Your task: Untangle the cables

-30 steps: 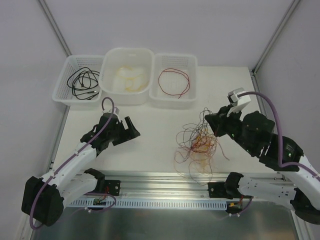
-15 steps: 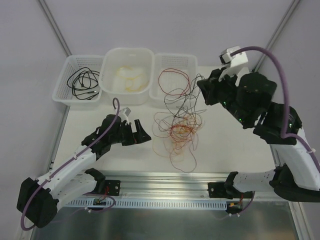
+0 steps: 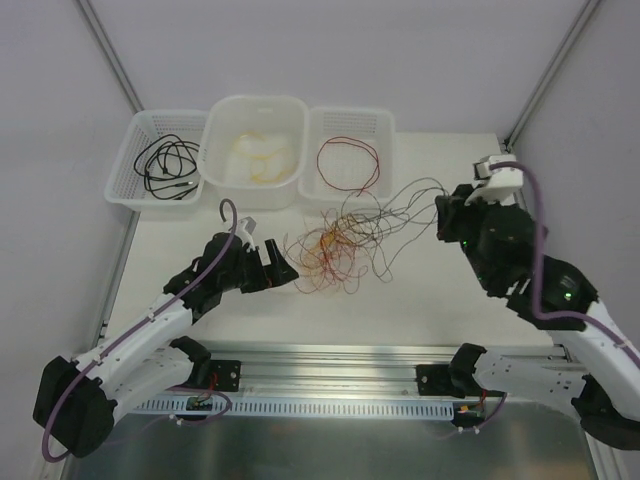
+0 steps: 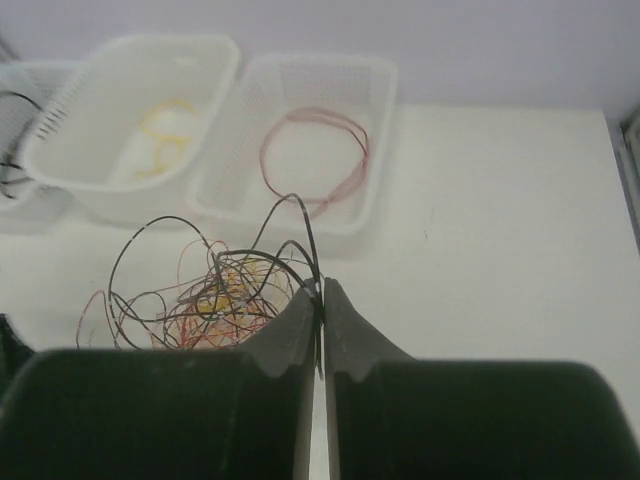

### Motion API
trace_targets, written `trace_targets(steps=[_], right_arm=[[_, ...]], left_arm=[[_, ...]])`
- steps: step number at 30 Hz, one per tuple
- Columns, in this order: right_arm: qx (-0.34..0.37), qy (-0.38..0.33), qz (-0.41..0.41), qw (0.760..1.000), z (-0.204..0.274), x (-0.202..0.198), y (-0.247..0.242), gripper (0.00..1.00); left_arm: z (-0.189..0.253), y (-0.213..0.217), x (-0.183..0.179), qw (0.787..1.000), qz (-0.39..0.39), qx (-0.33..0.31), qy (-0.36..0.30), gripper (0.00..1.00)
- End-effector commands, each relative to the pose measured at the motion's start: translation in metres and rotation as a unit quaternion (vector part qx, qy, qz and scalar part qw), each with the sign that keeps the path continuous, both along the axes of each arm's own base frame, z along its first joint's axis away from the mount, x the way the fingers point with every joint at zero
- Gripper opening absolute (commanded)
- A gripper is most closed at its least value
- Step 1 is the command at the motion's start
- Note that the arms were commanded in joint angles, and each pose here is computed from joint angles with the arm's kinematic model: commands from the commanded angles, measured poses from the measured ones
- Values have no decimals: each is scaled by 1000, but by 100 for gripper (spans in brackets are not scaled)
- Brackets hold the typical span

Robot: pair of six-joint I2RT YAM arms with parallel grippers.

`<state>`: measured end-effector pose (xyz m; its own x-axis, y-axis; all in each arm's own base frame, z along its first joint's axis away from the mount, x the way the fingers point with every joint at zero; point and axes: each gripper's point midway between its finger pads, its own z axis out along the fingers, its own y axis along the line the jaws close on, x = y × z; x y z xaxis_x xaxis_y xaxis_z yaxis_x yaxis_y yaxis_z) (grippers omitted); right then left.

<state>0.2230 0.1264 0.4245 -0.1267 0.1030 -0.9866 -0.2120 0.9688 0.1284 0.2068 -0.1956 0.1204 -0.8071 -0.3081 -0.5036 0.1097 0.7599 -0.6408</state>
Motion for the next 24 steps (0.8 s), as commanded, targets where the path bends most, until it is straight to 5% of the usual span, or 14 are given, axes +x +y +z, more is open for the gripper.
trace_targets(steps=[1,8,16,24], right_arm=[[-17,122,-78,989,-115,9,-14,7],[-41,271,-169,947,-253,2,-64,8],[-42,310,-151,938,-278,1,-63,9],[-34,324,-131,936,-290,-1,-54,11]], left_arm=[[-10,7,6,999,33,11,6,92],[-18,7,9,999,34,24,16,92],[-19,-10,34,997,30,57,33,91],[-39,-7,75,986,111,111,52,61]])
